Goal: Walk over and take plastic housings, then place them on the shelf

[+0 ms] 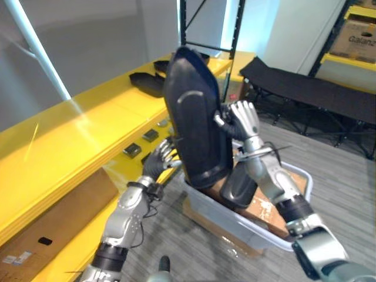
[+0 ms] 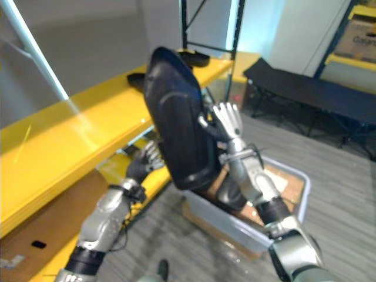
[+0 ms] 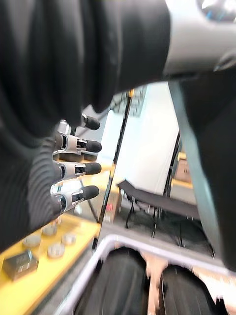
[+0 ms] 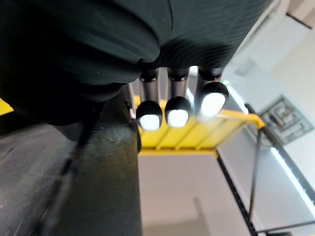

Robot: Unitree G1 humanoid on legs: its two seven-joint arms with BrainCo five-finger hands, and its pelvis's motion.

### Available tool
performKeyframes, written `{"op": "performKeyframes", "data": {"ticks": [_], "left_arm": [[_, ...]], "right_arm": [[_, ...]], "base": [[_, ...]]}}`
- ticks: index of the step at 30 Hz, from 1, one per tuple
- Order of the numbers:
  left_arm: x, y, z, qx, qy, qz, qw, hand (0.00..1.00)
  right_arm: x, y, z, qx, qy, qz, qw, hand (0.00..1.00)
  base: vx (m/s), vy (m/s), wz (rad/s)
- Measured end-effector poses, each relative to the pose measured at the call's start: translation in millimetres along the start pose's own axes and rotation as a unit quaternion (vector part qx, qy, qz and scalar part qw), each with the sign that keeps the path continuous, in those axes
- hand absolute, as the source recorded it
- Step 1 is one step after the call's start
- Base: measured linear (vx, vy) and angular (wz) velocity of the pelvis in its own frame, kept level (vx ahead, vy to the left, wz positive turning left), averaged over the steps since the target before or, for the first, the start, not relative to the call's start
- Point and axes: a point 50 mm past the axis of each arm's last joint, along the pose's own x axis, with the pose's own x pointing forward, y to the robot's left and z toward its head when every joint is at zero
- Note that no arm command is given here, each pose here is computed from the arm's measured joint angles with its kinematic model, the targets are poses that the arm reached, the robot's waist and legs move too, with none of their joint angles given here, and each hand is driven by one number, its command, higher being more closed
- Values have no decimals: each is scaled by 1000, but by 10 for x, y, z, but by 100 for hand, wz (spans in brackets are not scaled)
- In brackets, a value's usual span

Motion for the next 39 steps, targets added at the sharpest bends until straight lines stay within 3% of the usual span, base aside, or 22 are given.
{"op": "performKeyframes", "data": {"ticks": [17, 28, 39], "left_arm": [[15, -111, -229, 27, 49, -20, 998, 0], [23, -37, -137, -45, 16, 18, 999, 0], [64, 11, 38, -69, -29, 26, 997, 0]], "right_arm": [[-72, 318, 65, -22, -5, 67, 998, 100], [-72, 317, 42, -32, 3, 66, 997, 100], [-47, 274, 28, -23, 6, 51, 998, 100]], "base": [[2, -11, 2], [2, -2, -1], [1, -1, -2]]}}
